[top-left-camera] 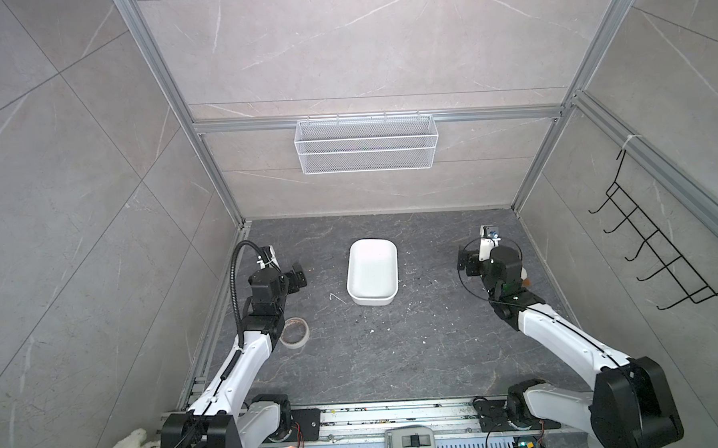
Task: Put the screwdriver in the bin
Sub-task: Pick up the screwdriver from the middle-right of the table.
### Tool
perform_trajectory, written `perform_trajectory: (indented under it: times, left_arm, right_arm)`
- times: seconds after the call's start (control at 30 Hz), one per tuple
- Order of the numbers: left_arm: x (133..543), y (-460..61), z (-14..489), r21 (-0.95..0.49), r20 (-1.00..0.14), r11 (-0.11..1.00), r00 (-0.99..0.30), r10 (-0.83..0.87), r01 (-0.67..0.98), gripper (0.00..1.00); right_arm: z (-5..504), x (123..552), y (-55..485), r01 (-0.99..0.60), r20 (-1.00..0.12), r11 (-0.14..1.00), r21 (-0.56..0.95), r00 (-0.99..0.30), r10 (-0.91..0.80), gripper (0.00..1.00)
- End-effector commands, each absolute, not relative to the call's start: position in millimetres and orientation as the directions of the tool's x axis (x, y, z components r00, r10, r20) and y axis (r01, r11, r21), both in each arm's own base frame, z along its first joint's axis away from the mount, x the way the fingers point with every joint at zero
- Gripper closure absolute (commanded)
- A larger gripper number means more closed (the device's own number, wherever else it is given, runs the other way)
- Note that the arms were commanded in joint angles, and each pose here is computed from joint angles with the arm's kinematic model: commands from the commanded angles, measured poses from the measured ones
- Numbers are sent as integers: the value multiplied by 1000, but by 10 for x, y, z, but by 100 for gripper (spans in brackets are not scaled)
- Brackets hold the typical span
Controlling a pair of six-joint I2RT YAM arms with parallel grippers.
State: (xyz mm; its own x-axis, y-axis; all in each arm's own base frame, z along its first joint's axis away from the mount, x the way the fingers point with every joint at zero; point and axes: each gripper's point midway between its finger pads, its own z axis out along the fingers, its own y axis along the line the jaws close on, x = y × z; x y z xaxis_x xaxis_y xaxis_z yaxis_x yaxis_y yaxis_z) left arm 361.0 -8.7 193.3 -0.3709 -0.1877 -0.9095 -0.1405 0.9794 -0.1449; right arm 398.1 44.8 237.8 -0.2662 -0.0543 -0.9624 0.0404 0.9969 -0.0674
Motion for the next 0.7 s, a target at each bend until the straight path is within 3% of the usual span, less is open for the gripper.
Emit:
perform_trajectory:
  times: [0.0, 0.07, 0.17, 0.3, 0.53, 0.67]
  left_arm:
    - [3415, -134, 1615, -197, -823, 965, -505, -259, -174, 0]
    - [3365, -281, 1512, -222, -768, 968, -591, -247, -117, 0]
    - [3295, -265, 1426, -214, -699, 963, -663, -266, -161, 0]
    - [3183, -106, 1330, -184, -701, 951, -645, -305, -250, 0]
    - [2878, 293, 1198, -139, -722, 865, -549, -422, -481, 0]
    - [2906, 263, 1182, -157, -721, 870, -548, -425, -467, 0]
  right_arm:
    - [2414, 3887, 402, 79, -933, 997, -22, -359, 8, 1]
    - [2459, 3841, 192, 264, -912, 960, 94, -363, 190, 1]
    - [2231, 3545, -320, 646, -831, 749, 147, -330, 447, 0]
    - [2029, 3740, -305, 608, -769, 782, 137, -432, 471, 3]
    - [1905, 3920, 107, 386, -726, 913, 134, -588, 355, 1]
    - [1742, 3970, 140, 387, -683, 914, 119, -636, 358, 3]
